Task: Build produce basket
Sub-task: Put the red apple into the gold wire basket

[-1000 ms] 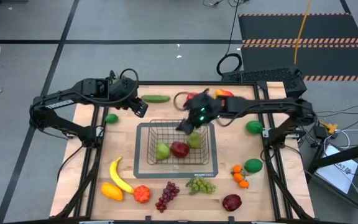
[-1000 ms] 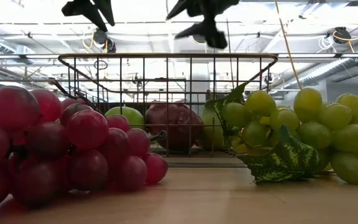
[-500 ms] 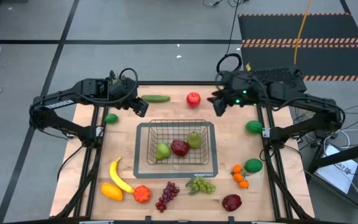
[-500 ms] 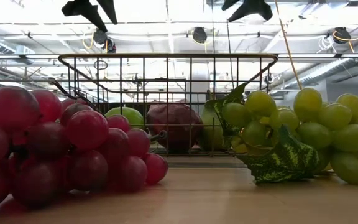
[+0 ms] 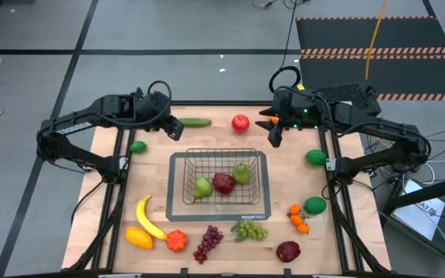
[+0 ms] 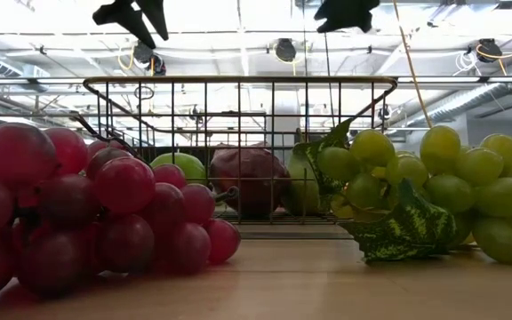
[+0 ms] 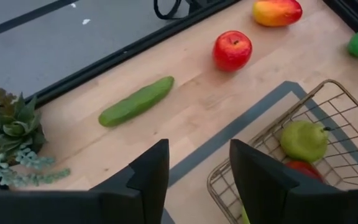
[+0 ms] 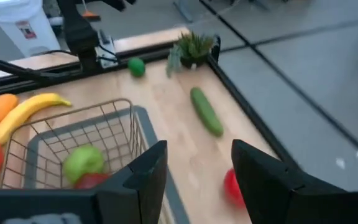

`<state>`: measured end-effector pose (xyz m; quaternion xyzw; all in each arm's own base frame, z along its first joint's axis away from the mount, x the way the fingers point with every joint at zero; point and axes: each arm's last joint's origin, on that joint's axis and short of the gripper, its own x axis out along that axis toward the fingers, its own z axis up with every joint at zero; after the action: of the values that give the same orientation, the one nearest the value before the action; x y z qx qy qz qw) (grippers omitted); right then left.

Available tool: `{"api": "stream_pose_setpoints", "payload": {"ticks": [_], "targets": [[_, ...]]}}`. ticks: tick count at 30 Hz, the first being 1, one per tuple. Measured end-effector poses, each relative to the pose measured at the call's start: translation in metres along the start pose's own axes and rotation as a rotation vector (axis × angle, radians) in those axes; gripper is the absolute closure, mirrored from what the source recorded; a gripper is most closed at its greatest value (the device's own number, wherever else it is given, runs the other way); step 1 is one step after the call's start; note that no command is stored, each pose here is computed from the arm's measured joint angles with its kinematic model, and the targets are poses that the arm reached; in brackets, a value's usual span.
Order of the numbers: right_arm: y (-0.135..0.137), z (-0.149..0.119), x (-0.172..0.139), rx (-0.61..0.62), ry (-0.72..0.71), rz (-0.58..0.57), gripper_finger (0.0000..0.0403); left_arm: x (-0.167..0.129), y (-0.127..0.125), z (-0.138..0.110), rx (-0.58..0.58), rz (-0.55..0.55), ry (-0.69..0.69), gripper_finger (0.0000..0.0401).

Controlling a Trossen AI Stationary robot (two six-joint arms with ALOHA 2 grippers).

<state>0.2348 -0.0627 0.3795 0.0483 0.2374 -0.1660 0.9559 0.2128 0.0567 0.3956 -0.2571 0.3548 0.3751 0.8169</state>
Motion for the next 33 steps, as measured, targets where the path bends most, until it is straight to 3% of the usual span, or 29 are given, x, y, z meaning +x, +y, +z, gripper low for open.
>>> {"api": "stream_pose_setpoints", "payload": {"ticks": [8,24,33], "targets": [[-0.02,-0.016,0.027,-0.063,-0.031,-0.051,0.0229,-0.001,-0.002,-0.002,-0.052,-0.026,0.019,0.0249],[-0.1,-0.059,0.097,-0.033,0.073,0.105,0.0229,-0.003,-0.008,-0.006,-0.106,-0.025,0.007,0.0247],[-0.125,-0.088,0.147,-0.077,0.095,0.205,0.0229,-0.003,-0.007,-0.006,-0.159,-0.002,-0.014,0.0247]]}}
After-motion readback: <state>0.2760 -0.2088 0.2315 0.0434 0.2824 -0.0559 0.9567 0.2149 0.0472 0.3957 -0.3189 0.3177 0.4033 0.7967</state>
